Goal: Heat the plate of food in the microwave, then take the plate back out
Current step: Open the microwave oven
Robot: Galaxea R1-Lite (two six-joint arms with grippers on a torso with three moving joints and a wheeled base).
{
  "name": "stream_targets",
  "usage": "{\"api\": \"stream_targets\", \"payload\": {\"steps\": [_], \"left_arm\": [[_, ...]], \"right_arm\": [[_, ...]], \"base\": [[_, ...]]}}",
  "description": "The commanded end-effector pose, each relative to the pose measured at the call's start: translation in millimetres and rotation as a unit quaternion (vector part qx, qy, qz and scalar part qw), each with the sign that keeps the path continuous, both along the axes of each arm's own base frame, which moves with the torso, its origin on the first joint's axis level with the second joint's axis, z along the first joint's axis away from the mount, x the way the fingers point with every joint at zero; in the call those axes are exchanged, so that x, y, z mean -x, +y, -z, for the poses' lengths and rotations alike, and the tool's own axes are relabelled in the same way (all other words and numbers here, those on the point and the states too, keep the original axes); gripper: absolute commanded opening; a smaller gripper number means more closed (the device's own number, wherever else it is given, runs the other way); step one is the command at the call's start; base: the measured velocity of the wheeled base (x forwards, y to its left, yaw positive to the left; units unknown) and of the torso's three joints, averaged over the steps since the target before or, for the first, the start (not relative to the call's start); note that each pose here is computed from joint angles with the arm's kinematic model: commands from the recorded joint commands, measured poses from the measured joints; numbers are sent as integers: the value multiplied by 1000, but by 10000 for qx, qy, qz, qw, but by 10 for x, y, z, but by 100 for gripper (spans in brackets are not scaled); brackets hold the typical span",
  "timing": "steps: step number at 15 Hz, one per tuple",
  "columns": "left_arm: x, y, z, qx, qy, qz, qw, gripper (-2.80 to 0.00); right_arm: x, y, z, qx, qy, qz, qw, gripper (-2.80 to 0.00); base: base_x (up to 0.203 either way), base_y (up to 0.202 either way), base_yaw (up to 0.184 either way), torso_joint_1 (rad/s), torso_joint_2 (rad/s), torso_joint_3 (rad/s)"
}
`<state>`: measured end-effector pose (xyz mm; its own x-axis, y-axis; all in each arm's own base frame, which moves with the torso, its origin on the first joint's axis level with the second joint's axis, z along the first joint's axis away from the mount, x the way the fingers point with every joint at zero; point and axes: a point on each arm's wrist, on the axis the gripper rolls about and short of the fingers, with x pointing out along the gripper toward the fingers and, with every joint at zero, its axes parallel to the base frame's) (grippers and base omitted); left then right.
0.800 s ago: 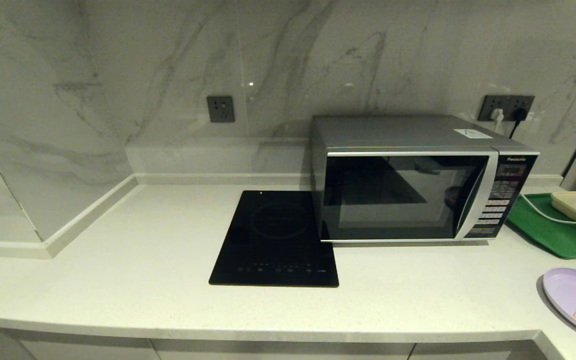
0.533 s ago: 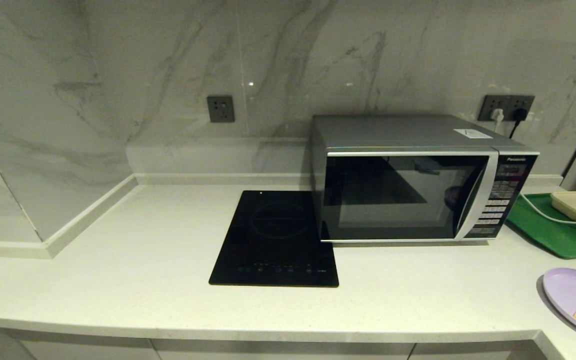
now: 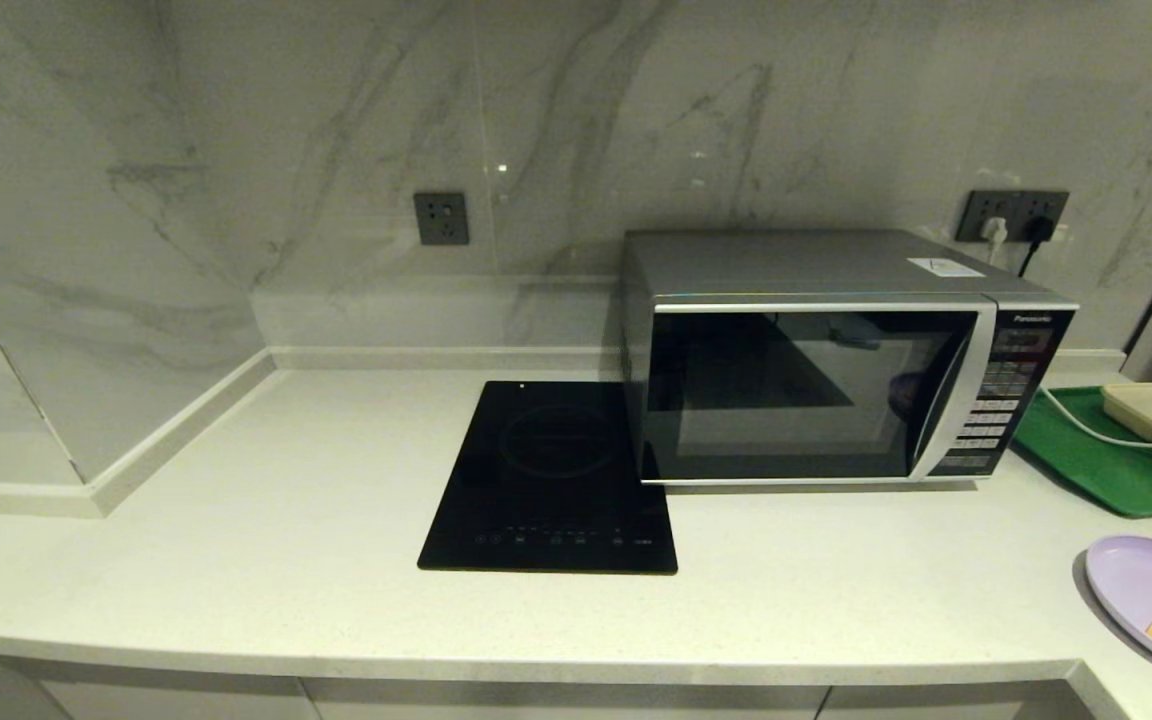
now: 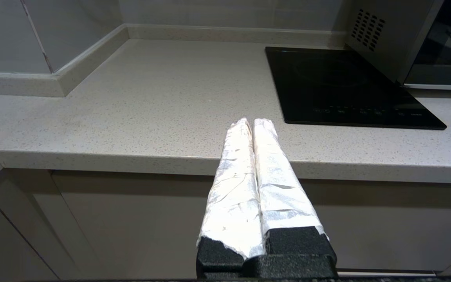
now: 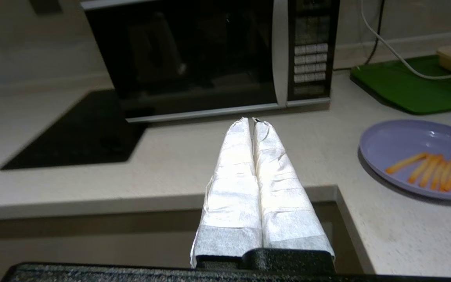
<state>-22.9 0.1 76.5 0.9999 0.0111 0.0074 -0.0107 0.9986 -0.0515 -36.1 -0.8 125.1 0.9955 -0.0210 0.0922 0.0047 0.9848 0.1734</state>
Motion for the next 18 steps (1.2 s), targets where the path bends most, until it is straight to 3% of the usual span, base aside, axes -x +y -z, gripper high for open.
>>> {"api": "stream_targets", "payload": {"steps": [1, 5, 8, 10, 12, 18], "left_arm": [[0, 0, 0, 3, -1, -6, 10000, -280], [0, 0, 0, 3, -4, -6, 10000, -280], [0, 0, 0, 3, -1, -4, 10000, -280], [0, 0, 0, 3, -5, -6, 10000, -280], [0, 0, 0, 3, -2, -6, 10000, -280], [0, 0, 0, 3, -1, -4, 10000, -280]], "right_arm": [[-41, 2, -561, -251, -31, -66, 9997, -280], [-383, -5, -1270, -396, 227, 142, 9989, -280], [-935, -39, -1522, -191, 1001, 972, 9900, -280], [-1352, -95, -1499, 392, 1721, 1928, 9652, -280], [-1686, -144, -1390, 981, 2393, 2598, 9304, -280], [-2427, -189, -912, 1607, 3713, 2864, 8685, -280]], "base": [[0, 0, 0, 0, 0, 0], [0, 0, 0, 0, 0, 0], [0, 0, 0, 0, 0, 0], [0, 0, 0, 0, 0, 0], [0, 0, 0, 0, 0, 0], [0, 0, 0, 0, 0, 0]]}}
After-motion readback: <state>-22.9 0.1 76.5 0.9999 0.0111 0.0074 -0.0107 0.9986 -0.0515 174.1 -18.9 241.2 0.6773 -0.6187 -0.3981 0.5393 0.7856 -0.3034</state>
